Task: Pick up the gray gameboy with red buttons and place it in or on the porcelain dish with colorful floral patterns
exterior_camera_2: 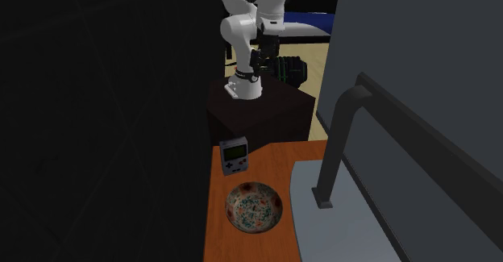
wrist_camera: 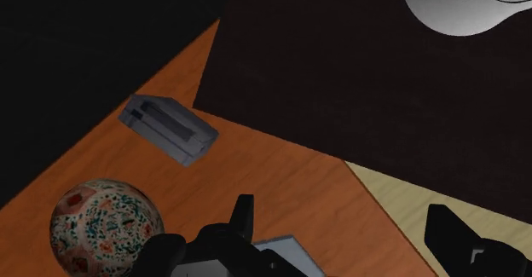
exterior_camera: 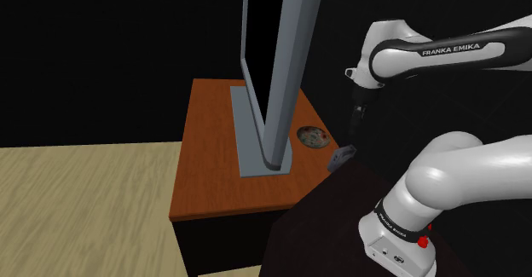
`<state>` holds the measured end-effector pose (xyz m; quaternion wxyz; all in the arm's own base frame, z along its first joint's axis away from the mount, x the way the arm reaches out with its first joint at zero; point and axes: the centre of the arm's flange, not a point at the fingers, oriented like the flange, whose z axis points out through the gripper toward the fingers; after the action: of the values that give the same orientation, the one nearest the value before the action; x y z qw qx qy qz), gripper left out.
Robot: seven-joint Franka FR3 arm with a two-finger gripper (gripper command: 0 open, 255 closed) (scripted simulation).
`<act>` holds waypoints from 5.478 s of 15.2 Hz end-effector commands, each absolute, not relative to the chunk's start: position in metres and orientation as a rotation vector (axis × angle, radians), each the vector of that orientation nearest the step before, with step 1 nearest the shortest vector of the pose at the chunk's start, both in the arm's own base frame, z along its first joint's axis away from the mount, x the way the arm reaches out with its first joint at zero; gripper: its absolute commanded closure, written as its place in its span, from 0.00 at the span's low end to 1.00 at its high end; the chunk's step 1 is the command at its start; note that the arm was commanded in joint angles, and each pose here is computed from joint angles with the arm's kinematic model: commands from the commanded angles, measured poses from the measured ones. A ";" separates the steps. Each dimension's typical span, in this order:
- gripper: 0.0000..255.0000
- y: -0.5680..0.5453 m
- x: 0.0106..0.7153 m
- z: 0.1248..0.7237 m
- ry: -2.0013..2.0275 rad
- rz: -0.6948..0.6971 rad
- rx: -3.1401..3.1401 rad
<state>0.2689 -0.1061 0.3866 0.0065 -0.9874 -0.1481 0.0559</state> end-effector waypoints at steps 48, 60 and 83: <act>1.00 -0.238 0.310 0.151 -1.148 -0.048 -2.938; 1.00 -0.238 0.310 0.215 -1.148 -0.048 -2.938; 1.00 -0.291 0.495 0.302 -1.148 -0.048 -2.938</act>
<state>0.4809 -0.2877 0.2979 -0.0074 -0.9313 -0.3638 -0.0144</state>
